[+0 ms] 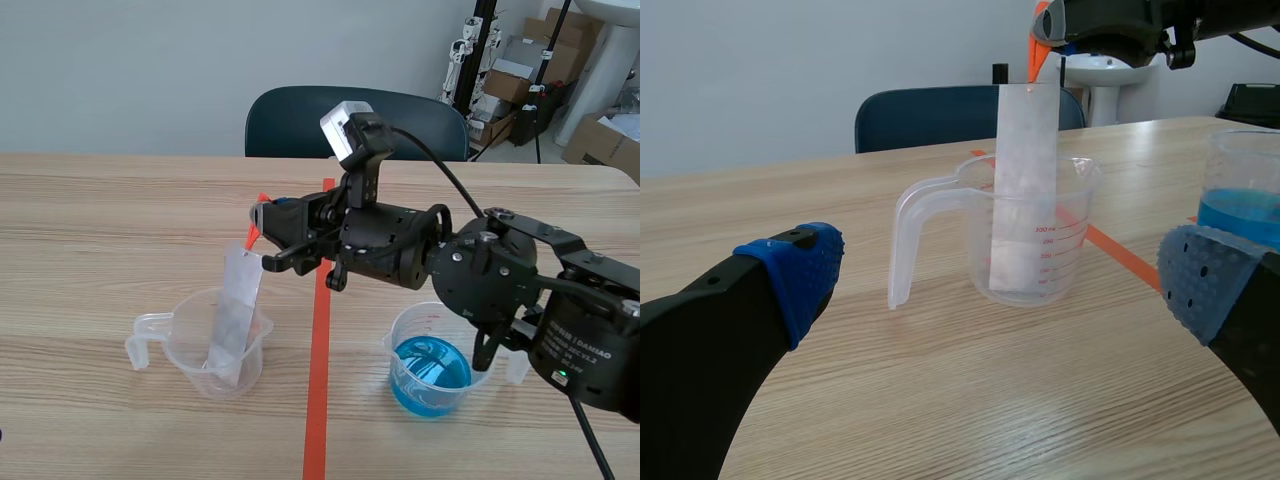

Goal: Do the redox reaction experiment. lift the metal plate out of the left beaker

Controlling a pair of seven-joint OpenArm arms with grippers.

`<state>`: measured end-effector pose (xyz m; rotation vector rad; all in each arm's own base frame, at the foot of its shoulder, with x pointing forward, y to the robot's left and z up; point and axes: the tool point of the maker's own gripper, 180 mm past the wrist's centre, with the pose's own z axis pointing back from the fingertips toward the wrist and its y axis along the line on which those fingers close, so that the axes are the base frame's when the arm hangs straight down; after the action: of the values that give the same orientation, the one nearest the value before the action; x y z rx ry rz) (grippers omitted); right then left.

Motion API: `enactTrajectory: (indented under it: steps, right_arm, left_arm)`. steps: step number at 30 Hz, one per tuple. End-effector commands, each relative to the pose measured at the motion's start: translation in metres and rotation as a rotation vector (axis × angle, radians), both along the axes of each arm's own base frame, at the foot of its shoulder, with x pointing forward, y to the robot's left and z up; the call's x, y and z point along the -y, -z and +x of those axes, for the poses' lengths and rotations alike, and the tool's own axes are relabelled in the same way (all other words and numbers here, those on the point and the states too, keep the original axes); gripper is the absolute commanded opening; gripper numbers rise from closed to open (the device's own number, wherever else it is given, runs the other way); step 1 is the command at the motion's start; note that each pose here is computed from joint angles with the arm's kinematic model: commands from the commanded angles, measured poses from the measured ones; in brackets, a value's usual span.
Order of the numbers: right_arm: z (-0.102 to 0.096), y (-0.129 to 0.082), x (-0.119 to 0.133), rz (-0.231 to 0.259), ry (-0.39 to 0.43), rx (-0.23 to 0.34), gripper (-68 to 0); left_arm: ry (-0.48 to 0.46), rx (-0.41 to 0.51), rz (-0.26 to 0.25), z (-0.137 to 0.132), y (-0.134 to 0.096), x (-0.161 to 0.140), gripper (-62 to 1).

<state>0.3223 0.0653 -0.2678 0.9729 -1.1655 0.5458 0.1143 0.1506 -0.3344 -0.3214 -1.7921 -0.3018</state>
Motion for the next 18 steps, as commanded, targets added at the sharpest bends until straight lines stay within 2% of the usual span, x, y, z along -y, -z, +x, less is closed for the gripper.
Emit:
enactTrajectory:
  steps: [1, 14, 18]
  right_arm:
    - [0.002, -0.016, -0.003, 0.037, -0.016, 0.034, -67.1]
    - [-0.013, -0.022, -0.011, 0.071, -0.107, 0.043, -67.1]
    - [-0.014, -0.022, -0.012, 0.073, -0.113, 0.043, -67.1]
  left_arm:
    - [0.000, 0.057, -0.013, 0.000, -0.011, -0.001, 1.4]
    - [0.000, 0.057, -0.013, 0.000, -0.011, -0.001, 1.4]
    - [0.000, 0.057, -0.013, 0.000, -0.011, -0.001, 1.4]
